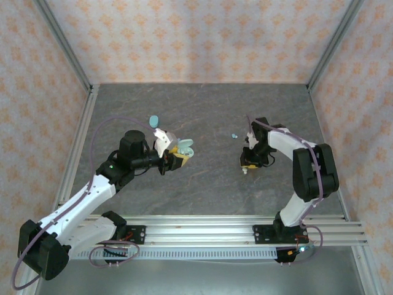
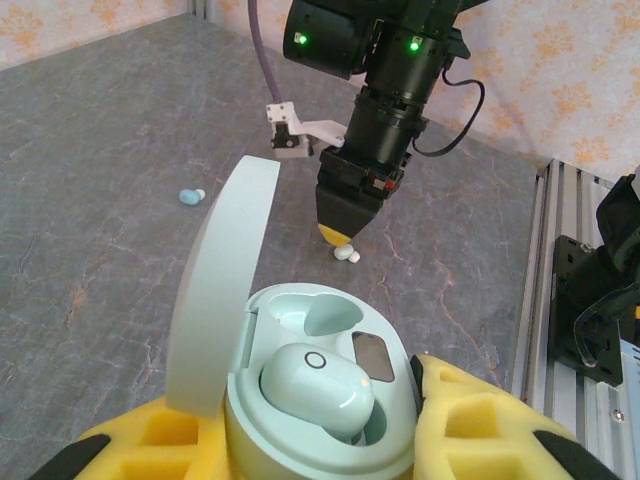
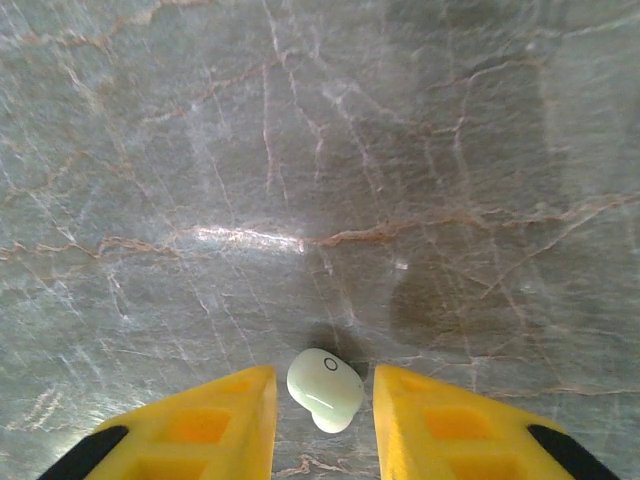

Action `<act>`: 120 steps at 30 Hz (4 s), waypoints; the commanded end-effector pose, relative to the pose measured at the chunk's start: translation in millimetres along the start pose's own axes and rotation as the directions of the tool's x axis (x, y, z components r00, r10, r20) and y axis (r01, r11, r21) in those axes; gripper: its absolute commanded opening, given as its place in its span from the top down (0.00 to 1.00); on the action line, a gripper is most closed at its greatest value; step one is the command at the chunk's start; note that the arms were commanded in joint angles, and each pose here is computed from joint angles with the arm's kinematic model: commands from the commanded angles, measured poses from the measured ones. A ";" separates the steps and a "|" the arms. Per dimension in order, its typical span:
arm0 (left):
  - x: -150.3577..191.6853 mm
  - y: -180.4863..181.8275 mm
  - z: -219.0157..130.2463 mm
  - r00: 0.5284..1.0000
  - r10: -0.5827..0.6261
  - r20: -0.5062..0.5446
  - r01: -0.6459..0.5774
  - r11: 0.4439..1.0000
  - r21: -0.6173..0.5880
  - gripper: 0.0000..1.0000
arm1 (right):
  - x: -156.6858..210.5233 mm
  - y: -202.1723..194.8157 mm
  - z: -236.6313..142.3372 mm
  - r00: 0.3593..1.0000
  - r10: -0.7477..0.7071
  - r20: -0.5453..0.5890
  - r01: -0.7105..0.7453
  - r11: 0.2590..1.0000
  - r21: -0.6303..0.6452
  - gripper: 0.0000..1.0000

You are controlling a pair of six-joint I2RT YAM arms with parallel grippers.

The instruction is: Insert wireless bluetooth earbuds into charging case

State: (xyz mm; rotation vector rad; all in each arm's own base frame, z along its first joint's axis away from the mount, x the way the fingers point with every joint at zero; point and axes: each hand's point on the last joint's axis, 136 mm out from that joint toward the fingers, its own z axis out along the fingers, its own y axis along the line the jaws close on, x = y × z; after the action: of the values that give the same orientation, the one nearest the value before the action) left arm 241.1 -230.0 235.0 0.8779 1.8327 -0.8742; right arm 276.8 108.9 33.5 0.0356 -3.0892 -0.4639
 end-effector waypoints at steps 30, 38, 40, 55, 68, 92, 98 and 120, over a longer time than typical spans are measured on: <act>-14.6 -7.4 -4.6 0.998 0.044 0.037 -0.044 0.999 0.015 0.91 | 5.9 15.6 -12.5 0.993 0.102 0.054 -0.100 0.994 -0.032 0.87; -20.8 -6.6 -2.6 0.997 0.028 0.071 -0.029 0.999 0.019 0.91 | -1.8 29.6 -72.9 0.968 0.112 0.223 -0.110 0.994 -0.021 0.89; -23.5 -6.7 -1.6 0.996 0.025 0.085 -0.027 0.999 0.024 0.91 | -4.8 39.5 -96.6 0.950 0.079 0.301 -0.082 0.997 -0.005 0.89; -47.6 -8.3 3.6 0.988 0.035 0.149 -0.043 0.998 0.054 0.91 | 3.9 180.7 -223.7 0.757 -0.181 0.627 0.227 0.974 0.008 0.89; -55.1 -3.9 4.3 0.985 0.036 0.169 -0.041 0.999 0.025 0.91 | 28.5 260.6 -227.0 0.645 -0.342 0.683 0.464 0.886 0.005 0.88; -57.1 -8.6 1.0 0.983 0.046 0.179 -0.051 0.998 0.024 0.91 | 32.1 269.0 -189.7 0.657 -0.458 0.599 0.535 0.843 0.058 0.87; -57.2 -8.9 0.7 0.983 0.045 0.180 -0.051 0.998 0.023 0.91 | 36.8 265.8 -184.9 0.671 -0.473 0.571 0.541 0.839 0.058 0.87; -57.8 -8.7 0.3 0.983 0.046 0.178 -0.051 0.999 0.019 0.91 | 44.4 273.9 -180.7 0.689 -0.483 0.541 0.568 0.823 0.012 0.71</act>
State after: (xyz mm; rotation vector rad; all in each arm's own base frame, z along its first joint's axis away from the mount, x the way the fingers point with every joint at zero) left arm 251.8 -246.7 259.9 0.8396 1.7368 -0.9404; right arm 237.5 313.5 277.6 0.9682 -3.5403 -0.8105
